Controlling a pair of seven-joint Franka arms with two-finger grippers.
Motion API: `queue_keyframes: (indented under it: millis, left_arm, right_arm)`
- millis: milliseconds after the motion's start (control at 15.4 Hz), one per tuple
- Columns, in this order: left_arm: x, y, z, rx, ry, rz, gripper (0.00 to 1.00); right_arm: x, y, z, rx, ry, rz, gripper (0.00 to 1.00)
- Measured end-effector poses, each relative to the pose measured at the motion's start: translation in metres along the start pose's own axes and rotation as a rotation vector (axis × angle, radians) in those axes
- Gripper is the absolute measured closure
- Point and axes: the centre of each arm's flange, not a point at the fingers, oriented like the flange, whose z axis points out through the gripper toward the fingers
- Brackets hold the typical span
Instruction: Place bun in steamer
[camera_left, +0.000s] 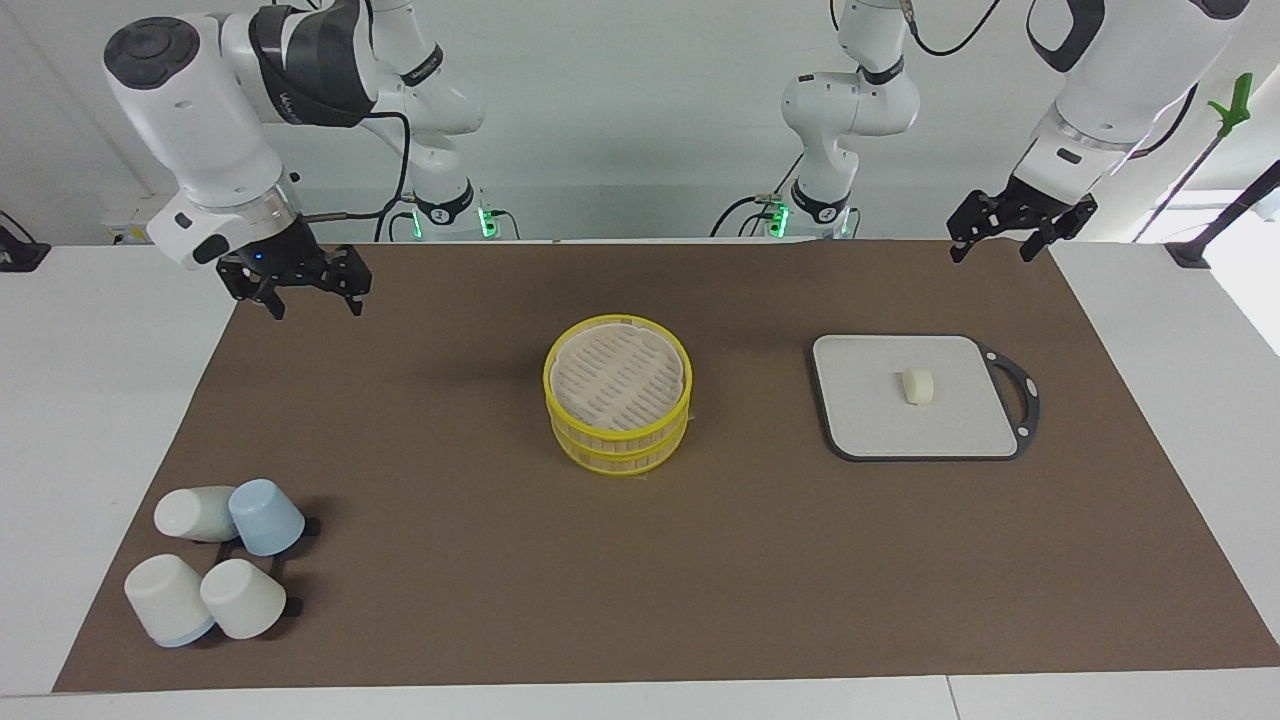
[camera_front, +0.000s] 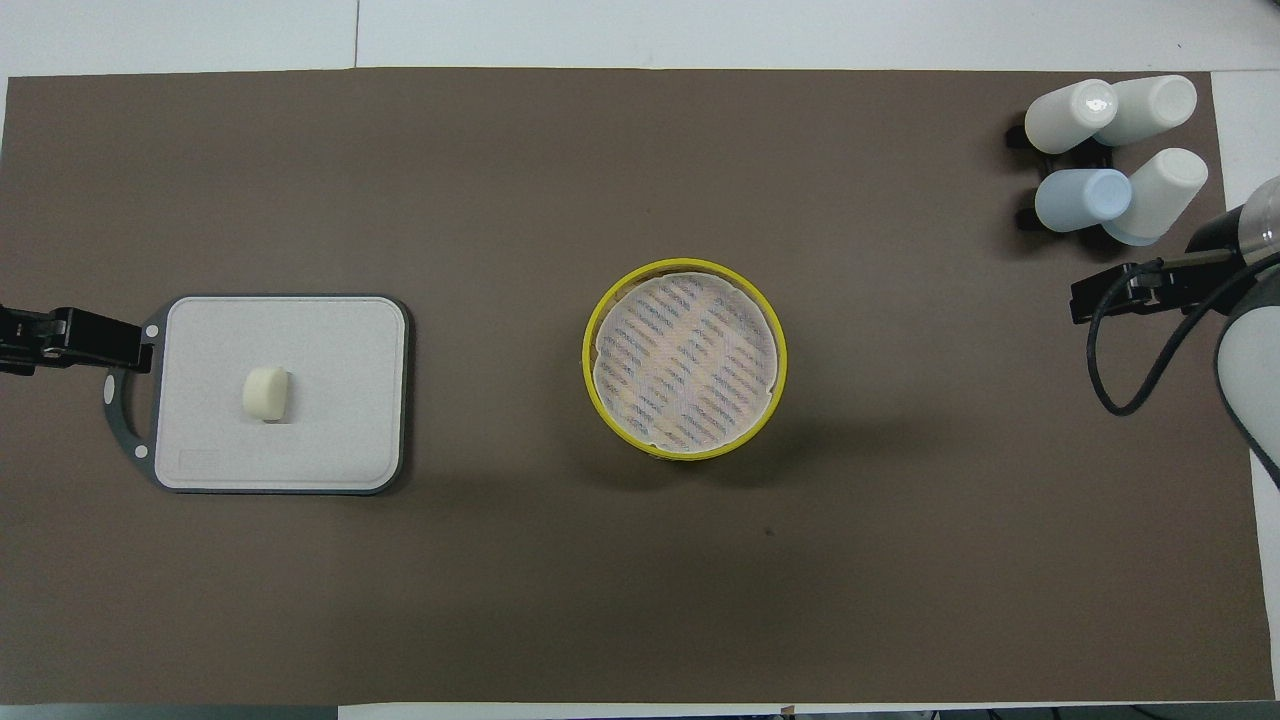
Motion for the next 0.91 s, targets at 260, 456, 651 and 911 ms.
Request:
queue_keyframes:
  millis: [260,456,651,911]
  left_arm:
    - [0.000,0.000,0.000,0.000,0.002,0.000,0.00]
    - [0.000,-0.001,0.001,0.000,0.000,-0.003,0.00]
    - [0.001,-0.007,0.022,0.000,0.028,-0.012,0.00]
    - [-0.010,-0.022,0.130,-0.005,0.065,-0.008,0.00]
  right_arm:
    - [0.000,0.000,0.000,0.000,0.000,-0.001,0.00]
    - [0.000,-0.003,0.000,0.003,0.001,-0.004,0.00]
    - [0.007,-0.029,-0.002,0.033,0.041,-0.001,0.00]
    - [0.021,-0.151,0.016,0.056,0.060,0.084,0.01]
